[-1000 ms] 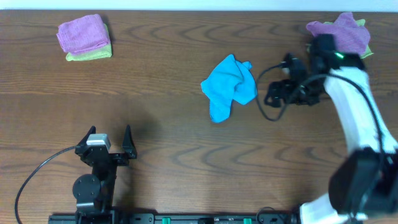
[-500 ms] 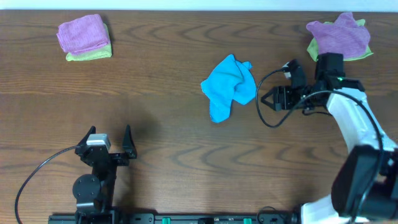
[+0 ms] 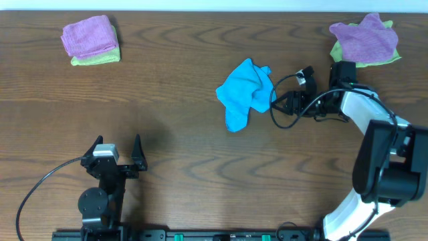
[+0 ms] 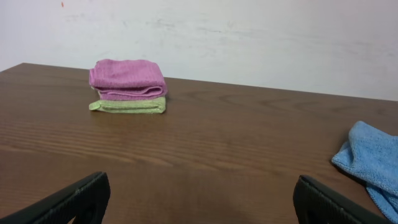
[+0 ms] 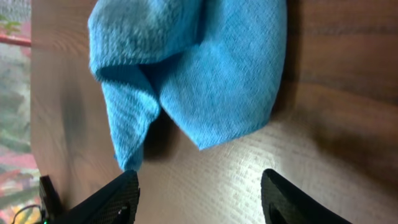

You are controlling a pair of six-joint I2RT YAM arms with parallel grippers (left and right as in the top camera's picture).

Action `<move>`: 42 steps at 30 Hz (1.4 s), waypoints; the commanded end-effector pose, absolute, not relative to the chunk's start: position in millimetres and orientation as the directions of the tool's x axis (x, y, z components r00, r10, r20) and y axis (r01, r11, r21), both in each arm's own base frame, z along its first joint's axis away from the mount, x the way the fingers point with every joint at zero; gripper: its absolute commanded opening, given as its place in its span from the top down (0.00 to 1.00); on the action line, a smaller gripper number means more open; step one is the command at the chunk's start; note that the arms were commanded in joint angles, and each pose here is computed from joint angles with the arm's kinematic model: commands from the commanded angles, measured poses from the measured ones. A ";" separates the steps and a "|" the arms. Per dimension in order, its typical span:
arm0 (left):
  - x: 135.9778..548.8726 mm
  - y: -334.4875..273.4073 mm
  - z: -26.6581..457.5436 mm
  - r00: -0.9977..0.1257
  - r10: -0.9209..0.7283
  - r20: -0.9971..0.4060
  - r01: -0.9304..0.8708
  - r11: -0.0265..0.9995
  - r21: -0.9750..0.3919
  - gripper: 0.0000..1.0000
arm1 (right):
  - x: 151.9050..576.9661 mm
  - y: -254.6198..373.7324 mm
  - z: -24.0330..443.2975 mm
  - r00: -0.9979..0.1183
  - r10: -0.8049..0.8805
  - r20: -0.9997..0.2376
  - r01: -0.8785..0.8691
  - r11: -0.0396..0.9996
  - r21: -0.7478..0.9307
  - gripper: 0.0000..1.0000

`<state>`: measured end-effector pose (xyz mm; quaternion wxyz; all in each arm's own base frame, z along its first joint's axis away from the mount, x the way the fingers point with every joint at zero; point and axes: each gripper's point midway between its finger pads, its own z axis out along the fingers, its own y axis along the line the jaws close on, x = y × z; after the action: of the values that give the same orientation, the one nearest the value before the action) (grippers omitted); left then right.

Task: Fold the cloth

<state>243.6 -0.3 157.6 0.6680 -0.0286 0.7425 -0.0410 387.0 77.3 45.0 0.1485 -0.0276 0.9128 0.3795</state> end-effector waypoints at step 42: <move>244.0 -0.7 138.2 -0.150 -0.088 -0.985 0.010 0.996 -0.091 0.05 | 458.0 91.4 54.6 -0.943 0.300 -0.147 0.006 0.454 0.891 0.99</move>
<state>243.6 -0.3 157.6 0.6680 -0.0288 0.7425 -0.0412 441.0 91.6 29.1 0.1289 0.1031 0.8542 0.4931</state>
